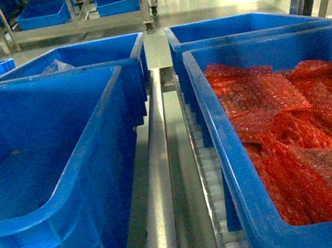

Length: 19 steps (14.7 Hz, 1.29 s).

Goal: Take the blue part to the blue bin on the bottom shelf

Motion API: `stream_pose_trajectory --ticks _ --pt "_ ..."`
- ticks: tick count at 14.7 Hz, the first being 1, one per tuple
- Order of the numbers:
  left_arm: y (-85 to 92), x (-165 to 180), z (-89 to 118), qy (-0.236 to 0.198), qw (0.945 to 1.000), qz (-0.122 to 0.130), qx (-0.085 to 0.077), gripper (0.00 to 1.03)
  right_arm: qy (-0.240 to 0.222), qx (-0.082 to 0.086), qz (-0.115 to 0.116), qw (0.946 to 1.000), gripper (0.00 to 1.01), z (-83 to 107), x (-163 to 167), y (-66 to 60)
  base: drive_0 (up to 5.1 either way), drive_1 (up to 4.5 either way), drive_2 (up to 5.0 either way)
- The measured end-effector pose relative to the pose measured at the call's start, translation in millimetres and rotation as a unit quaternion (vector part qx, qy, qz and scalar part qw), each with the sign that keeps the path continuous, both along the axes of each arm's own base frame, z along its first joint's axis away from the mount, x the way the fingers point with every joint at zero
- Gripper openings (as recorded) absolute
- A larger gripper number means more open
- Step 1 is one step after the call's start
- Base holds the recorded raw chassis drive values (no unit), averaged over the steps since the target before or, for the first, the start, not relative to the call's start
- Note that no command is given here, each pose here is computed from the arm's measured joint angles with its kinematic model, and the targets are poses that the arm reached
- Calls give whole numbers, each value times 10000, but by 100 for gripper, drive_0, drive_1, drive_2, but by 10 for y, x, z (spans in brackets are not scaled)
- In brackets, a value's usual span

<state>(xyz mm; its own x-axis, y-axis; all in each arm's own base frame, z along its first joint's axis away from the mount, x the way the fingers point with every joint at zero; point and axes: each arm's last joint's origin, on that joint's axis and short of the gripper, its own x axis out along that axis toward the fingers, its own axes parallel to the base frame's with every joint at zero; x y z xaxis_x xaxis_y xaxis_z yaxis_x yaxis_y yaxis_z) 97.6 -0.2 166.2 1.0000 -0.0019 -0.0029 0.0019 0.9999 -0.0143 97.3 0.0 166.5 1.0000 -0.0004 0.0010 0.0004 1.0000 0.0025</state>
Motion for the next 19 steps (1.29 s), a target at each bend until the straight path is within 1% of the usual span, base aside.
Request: stream_pose_trajectory --ticks 1,2,19 --pt "0 0 1 0 10000 0 8 100 0 0 0 10000 98 0 0 0 0 0 0" --pt "0 0 0 0 10000 0 6 97 0 0 0 10000 98 0 0 0 0 0 0" --pt "0 0 0 2 10000 0 6 98 0 0 0 10000 98 0 0 0 0 0 0"
